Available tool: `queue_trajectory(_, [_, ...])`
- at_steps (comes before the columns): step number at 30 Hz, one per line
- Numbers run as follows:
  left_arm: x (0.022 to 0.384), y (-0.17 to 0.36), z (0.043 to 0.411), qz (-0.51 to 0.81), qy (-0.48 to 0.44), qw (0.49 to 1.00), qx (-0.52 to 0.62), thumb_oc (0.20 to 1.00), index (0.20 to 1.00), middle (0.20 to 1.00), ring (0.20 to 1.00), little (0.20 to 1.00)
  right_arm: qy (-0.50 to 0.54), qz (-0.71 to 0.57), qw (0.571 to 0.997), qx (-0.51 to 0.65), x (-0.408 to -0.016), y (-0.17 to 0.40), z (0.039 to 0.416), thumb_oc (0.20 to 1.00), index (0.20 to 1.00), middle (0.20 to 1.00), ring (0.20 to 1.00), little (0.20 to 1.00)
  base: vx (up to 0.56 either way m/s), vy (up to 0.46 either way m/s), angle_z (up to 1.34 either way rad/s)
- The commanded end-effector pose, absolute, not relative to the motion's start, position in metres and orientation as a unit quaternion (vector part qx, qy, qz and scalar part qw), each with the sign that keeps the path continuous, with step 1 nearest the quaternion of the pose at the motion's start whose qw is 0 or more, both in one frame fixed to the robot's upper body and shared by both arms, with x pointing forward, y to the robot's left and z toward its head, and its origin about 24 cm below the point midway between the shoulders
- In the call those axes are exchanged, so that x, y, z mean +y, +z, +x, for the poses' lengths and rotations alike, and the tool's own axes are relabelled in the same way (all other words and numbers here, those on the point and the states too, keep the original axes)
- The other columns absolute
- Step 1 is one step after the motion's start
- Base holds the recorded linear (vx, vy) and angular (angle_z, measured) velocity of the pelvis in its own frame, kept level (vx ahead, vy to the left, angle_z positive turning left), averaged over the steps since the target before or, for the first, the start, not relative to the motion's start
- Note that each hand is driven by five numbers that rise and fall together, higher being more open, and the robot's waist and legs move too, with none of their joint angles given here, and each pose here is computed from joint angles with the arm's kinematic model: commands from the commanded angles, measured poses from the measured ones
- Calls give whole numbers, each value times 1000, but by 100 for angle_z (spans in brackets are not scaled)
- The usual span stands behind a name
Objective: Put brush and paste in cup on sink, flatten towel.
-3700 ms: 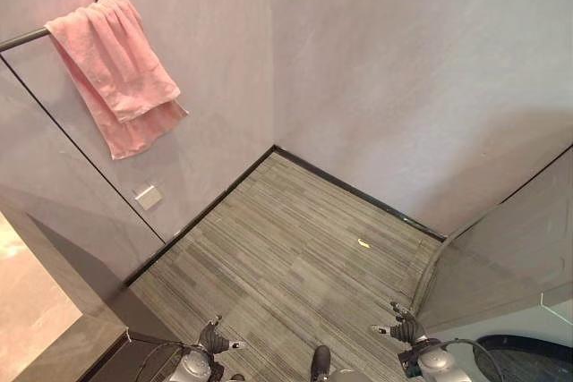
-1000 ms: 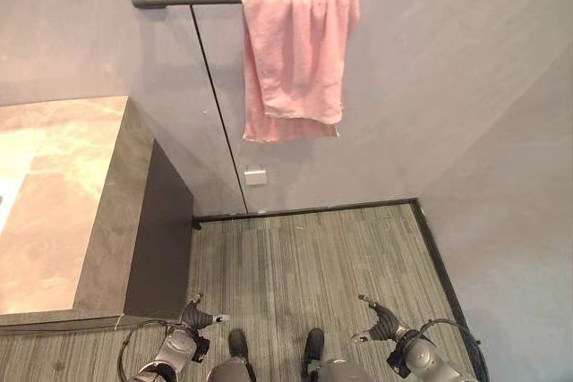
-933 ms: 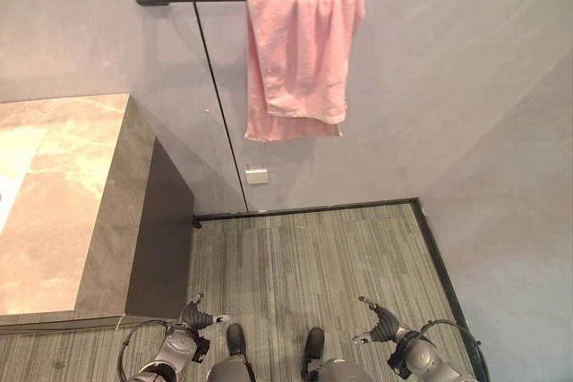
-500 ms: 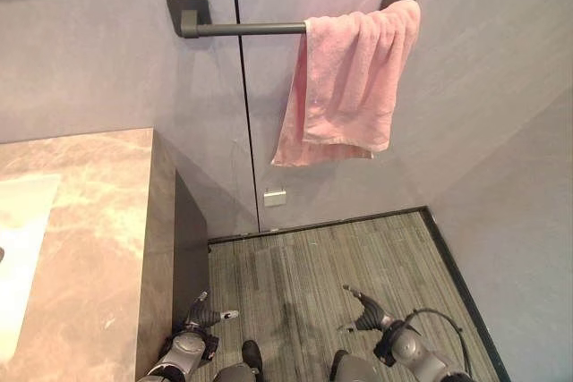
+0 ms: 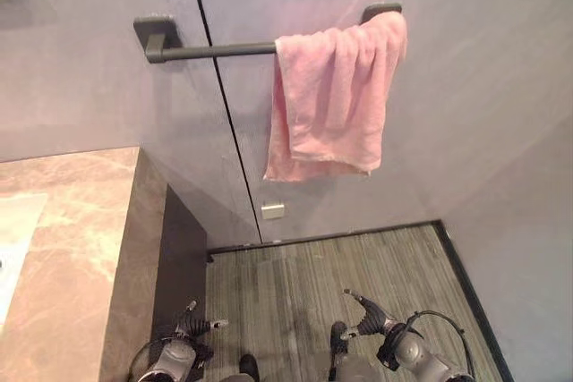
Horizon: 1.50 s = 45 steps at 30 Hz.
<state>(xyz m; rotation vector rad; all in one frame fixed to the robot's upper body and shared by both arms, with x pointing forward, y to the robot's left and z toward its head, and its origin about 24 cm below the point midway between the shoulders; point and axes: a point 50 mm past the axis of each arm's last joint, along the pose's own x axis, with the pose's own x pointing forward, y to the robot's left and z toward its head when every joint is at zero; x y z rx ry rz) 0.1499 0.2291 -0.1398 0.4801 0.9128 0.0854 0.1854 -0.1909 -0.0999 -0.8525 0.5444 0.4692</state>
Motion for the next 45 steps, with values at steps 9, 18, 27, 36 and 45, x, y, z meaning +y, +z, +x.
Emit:
queue_trajectory(9, [244, -131, 161, 232, 67, 875, 419, 1000, 1000, 1000, 1000, 1000, 177, -370, 891, 194, -203, -68, 203, 1000, 1000, 1000, 1000, 1000, 66, -163, 30])
queue_trajectory(18, [240, -118, 181, 246, 49, 896, 368, 1000, 1000, 1000, 1000, 1000, 98, -377, 910, 143, -231, -36, 214, 1000, 1000, 1000, 1000, 1000, 84, 69, 9])
queue_trajectory(27, [248, -86, 205, 237, 32, 929, 283, 1000, 1000, 1000, 1000, 1000, 26, -396, 916, 64, -267, 22, 241, 1000, 1000, 1000, 1000, 1000, 30, 12, -17])
queue_trajectory(36, [236, -17, 272, 188, -24, 972, 142, 1000, 1000, 1000, 1000, 1000, -12, -286, 958, 22, -288, 83, 308, 1000, 1000, 1000, 1000, 1000, -35, -30, 1])
queue_trajectory(45, [203, 24, 314, 169, -69, 981, 64, 1000, 1000, 1000, 1000, 1000, -37, -179, 983, -11, -271, 125, 362, 1000, 1000, 1000, 1000, 1000, -14, -10, 8])
